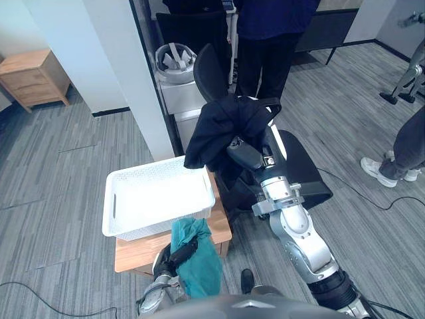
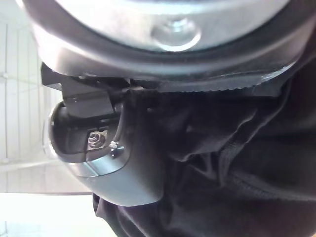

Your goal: Tidy up the quilt and then pick up the clothes from the bed and put them into the laundry hamper

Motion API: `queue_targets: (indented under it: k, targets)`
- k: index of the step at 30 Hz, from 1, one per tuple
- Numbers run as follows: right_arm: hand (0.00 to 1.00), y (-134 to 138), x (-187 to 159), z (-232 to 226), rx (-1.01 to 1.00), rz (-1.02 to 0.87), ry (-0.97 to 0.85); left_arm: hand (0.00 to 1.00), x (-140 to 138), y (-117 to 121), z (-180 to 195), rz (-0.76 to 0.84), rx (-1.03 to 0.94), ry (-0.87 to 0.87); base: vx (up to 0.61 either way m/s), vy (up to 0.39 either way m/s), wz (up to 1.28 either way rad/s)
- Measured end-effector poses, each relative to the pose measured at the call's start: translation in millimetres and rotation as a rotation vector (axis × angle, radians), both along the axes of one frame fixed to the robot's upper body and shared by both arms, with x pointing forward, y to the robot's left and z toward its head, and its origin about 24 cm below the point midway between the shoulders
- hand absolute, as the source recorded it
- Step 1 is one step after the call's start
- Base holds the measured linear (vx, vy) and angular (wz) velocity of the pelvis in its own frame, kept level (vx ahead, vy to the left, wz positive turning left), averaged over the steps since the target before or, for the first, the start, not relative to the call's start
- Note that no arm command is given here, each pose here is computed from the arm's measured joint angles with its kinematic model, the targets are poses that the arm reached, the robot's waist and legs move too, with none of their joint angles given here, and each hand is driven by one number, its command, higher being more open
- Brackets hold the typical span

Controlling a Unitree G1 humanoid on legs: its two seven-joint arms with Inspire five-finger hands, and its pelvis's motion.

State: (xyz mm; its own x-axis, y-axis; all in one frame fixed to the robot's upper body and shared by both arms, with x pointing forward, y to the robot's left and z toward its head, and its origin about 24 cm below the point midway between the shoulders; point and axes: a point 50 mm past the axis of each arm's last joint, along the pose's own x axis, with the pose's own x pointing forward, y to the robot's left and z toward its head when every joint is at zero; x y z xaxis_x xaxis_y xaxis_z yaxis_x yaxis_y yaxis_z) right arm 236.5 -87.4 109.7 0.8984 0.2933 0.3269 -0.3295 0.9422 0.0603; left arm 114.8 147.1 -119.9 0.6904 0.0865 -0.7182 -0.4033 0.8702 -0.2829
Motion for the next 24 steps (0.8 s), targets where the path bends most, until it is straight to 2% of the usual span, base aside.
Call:
queue_targets:
  k: [10,12,17,20,24]
  targets:
    - [0.0,6.9,7.2,7.5,-0.009,0.027,-0.036,0.0,3.2,0.3,-6.2,-0.001,0.007,0.032,0.0,-0.002,0.01]
    - [0.0,17.0,12.1,22.8,-0.02,0.068,-0.105,0.0,2.4,1.0,-7.0,0.004,0.01,0.039,-0.02,0.004,-0.04]
    - [0.0,80.1,1.2,65.9,-0.114,0.383,-0.344,0.0,7.6,0.3,-5.6,0.028,-0.013,0.027,0.0,-0.001,0.02]
    - [0.0,106.1,-7.2,79.3,-0.154,0.481,-0.438,0.0,9.4,2.8,-7.1,0.042,-0.008,0.03,0.01,0.023,0.11]
    - [0.0,115.0,-2.5,88.5,-0.129,0.478,-0.451,0.0,-0.6,13.6,-14.0,0.103,0.02,0.084,0.01,0.062,0.05]
